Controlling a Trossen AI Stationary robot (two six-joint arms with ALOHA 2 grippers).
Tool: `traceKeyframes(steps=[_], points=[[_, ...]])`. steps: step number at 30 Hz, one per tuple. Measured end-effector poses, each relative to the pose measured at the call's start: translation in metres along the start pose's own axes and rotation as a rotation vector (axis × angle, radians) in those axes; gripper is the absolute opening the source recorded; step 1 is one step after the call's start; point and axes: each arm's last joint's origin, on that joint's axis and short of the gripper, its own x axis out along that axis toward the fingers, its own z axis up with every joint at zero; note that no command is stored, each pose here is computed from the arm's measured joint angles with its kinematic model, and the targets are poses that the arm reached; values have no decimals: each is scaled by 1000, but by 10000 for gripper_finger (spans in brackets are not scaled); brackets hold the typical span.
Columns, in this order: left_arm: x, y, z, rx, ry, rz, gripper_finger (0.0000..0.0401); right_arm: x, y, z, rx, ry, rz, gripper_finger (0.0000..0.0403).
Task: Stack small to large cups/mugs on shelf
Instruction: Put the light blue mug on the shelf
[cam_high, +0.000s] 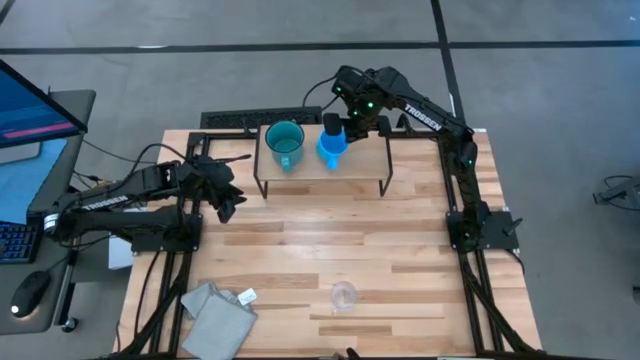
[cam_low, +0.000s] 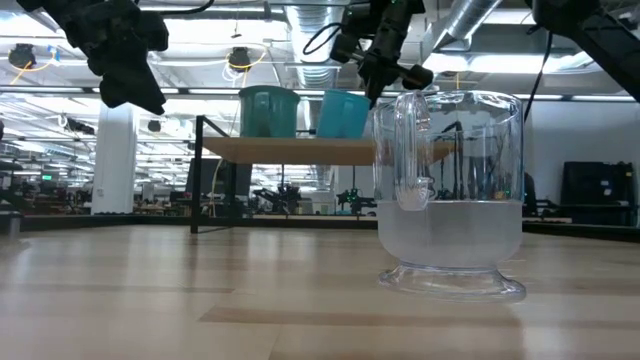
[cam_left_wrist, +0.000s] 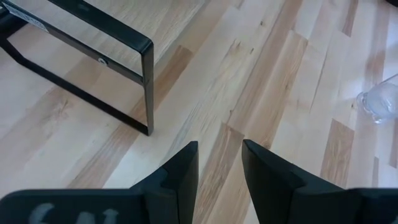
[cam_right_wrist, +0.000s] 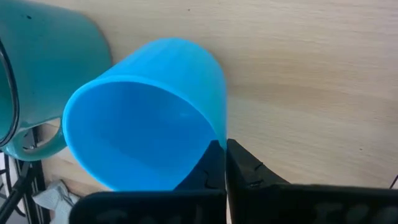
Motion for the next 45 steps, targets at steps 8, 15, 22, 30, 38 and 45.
traceKeyframes(steps=[8, 15, 22, 30, 38, 45], points=[[0, 0, 0, 0, 0, 0, 114, 1, 3, 1, -32, -2, 35, 11], [0, 0, 0, 5, 0, 0, 114, 1, 5, 0, -41, -8, 49, 21], [0, 0, 0, 7, 1, 0, 114, 1, 6, 0, -12, 9, 62, 33], [0, 0, 0, 22, 2, -1, 114, 1, 5, -1, -11, 19, 60, 35], [0, 0, 0, 31, 2, 0, 114, 1, 5, -1, -12, 28, 65, 51], [0, 0, 0, 32, 2, -1, 114, 0, 3, 2, -4, 29, 74, 52]])
